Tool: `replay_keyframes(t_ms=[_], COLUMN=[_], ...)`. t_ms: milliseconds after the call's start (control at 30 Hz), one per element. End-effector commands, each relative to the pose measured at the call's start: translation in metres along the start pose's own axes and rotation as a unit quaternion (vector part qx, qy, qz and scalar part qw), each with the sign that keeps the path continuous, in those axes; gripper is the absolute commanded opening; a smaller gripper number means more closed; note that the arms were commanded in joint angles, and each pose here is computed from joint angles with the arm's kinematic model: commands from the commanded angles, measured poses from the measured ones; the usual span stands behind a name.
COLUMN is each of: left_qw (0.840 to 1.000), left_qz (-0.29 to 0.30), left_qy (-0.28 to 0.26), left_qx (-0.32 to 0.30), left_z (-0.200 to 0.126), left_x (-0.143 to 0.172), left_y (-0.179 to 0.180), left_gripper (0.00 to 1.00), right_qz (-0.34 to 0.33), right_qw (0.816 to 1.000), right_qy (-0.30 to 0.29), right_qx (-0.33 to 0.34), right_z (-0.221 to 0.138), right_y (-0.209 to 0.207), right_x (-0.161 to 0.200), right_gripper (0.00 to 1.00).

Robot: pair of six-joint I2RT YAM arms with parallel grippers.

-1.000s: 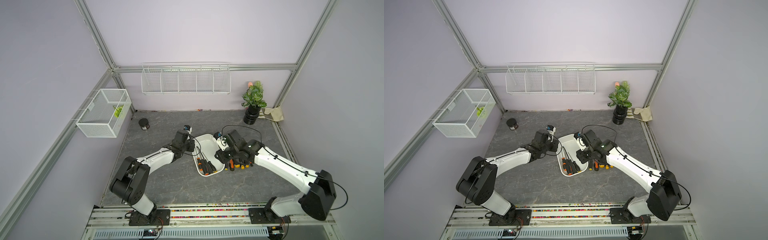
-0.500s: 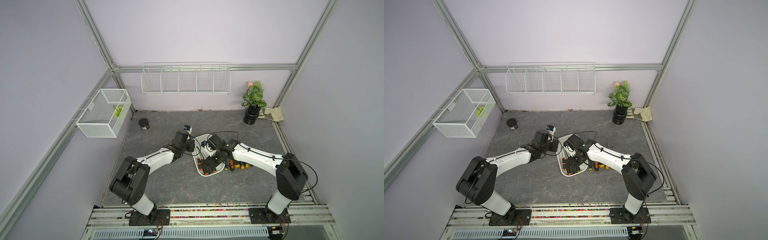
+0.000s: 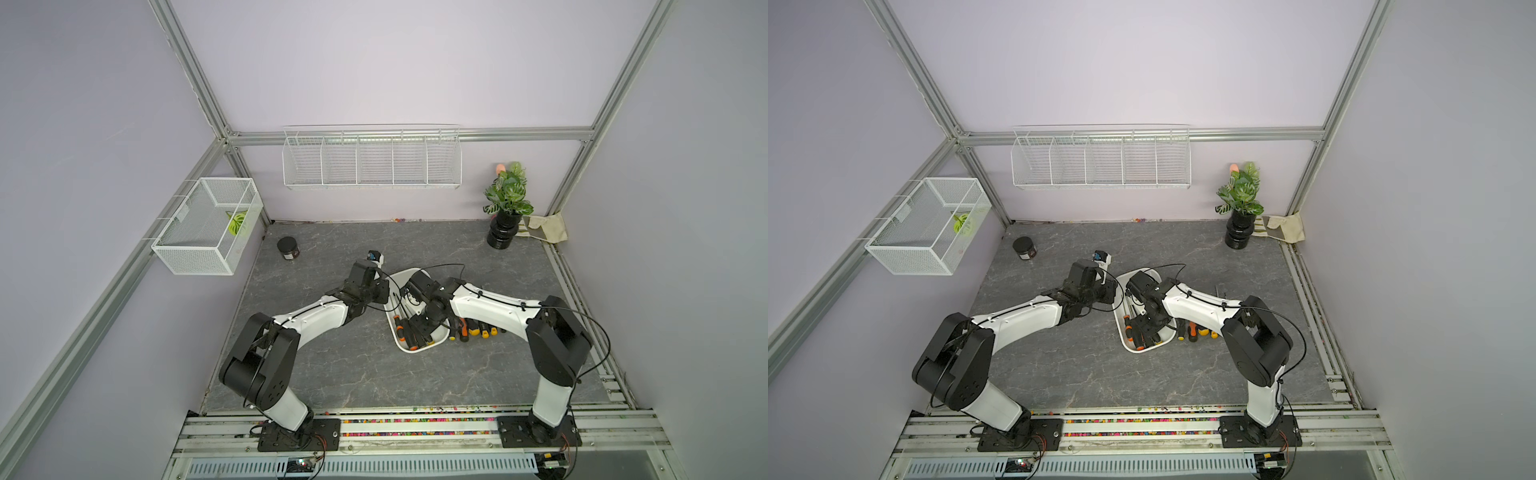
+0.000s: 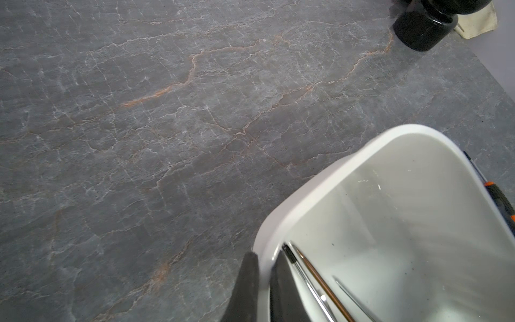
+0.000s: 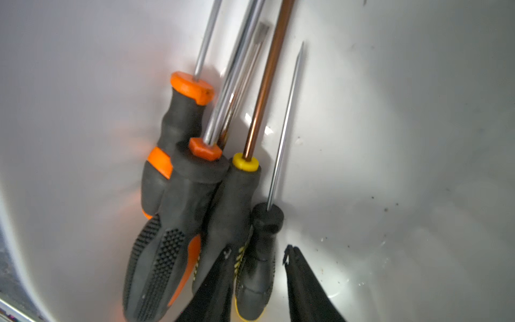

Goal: Take out the screwdriver from the storage box
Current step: Pick up the screwdriver from the storage box.

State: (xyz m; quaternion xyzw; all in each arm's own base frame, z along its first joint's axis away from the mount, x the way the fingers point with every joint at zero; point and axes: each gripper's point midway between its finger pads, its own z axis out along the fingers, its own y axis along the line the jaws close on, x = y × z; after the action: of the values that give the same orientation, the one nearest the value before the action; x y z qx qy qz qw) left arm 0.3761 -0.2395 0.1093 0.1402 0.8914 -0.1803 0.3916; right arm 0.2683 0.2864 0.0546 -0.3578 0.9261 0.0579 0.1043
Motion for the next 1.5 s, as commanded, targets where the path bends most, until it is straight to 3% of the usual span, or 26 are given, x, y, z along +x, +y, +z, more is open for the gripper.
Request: replay_keyframes(t_ms=[0,1467], left_qw=[1.0,1.0], left_qz=[0.01,0.007], left_qy=[-0.016,-0.018], left_qx=[-0.004,-0.005], left_z=[-0.004,-0.006], left_x=[-0.013,-0.013], left_y=[-0.001,0.0], left_gripper=[0.0,0.0], right_qz=[-0.007,-0.008], right_qw=[1.0,0.999], right_qy=[0.013,0.026], right_qx=[0.019,0.024], right_z=[0.004,0.005], right_y=[-0.005,-0.011], right_x=[0.002,0.009], right_gripper=[0.35,0.3])
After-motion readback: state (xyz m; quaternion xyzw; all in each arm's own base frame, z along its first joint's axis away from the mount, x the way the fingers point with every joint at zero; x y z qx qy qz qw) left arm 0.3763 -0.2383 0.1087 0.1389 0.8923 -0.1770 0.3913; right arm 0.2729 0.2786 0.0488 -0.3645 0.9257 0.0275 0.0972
